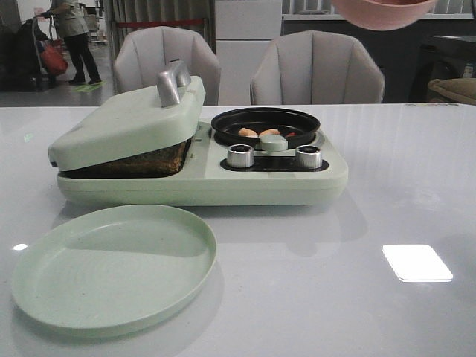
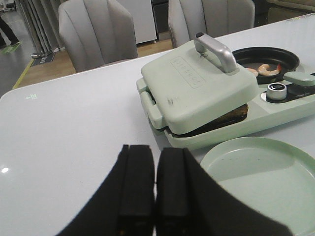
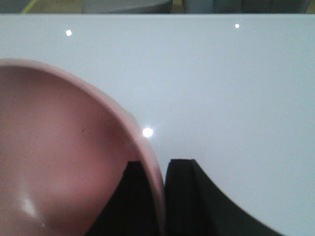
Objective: Make breakfast with bread and shrimp
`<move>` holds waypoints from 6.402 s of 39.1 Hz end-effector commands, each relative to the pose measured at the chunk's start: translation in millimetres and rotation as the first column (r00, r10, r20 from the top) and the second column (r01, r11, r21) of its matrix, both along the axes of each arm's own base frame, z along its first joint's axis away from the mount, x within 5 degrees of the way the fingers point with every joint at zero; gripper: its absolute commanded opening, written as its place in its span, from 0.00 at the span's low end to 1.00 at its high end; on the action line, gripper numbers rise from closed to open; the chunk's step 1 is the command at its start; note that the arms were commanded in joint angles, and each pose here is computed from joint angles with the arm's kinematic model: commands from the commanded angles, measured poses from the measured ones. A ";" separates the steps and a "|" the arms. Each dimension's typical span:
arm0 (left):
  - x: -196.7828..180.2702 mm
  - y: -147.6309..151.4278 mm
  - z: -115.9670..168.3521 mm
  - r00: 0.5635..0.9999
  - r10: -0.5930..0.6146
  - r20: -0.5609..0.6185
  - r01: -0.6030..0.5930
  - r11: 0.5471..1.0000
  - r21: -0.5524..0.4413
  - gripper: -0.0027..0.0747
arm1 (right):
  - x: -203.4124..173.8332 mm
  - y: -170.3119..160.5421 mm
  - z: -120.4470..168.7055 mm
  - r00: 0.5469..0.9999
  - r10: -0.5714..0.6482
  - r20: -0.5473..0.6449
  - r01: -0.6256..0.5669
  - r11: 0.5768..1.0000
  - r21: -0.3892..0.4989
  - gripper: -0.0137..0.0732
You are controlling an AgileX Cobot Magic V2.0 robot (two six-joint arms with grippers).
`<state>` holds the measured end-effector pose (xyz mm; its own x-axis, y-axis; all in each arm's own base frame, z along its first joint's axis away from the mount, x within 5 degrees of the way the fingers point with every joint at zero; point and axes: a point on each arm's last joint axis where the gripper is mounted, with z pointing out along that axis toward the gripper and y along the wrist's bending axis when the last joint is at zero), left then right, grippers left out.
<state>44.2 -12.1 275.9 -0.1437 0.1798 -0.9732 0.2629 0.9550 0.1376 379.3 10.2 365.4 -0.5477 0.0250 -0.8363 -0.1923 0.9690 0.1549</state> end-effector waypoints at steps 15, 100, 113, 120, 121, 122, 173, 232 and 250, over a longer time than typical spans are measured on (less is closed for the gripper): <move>0.1 -0.1 15.5 0.996 0.000 0.094 0.003 0.999 -0.037 0.18 | -42.8 -16.4 -20.1 0.977 -0.140 -0.162 0.128 0.989 -0.080 0.32; 0.1 -0.1 15.5 0.996 0.000 0.094 0.003 0.999 -0.037 0.18 | -200.5 36.6 -7.3 0.925 0.030 0.379 -0.024 1.000 -0.019 0.72; -0.2 -1.4 16.2 0.996 -0.008 0.092 0.015 0.997 -0.074 0.18 | -284.3 19.2 -51.3 0.832 0.021 0.554 -0.053 0.998 0.042 0.72; -0.2 -1.4 16.2 0.996 -0.008 0.092 0.015 0.997 -0.074 0.18 | -306.3 12.4 -75.5 0.802 0.012 0.597 -0.054 0.997 0.054 0.72; -0.2 -1.4 16.2 0.996 -0.008 0.092 0.015 0.997 -0.074 0.18 | -307.6 12.0 -78.8 0.803 0.012 0.596 -0.054 0.997 0.054 0.72; -0.2 -1.4 16.2 0.996 -0.008 0.092 0.015 0.997 -0.074 0.18 | -308.7 11.7 -80.2 0.801 0.011 0.599 -0.054 0.997 0.054 0.72; 3.9 -0.5 7.6 0.995 0.012 0.101 -0.007 0.999 -0.049 0.18 | -309.2 11.2 -82.1 0.795 0.007 0.606 -0.052 0.997 0.057 0.31; 10.9 5.2 -68.7 0.962 0.150 0.227 -0.094 0.966 -0.240 0.18 | -309.2 11.2 -82.2 0.796 0.007 0.605 -0.052 0.997 0.057 0.31; 10.9 5.2 -68.7 0.962 0.150 0.227 -0.094 0.966 -0.240 0.18 | -308.6 9.5 -86.1 0.800 0.005 0.600 -0.024 0.999 0.023 0.31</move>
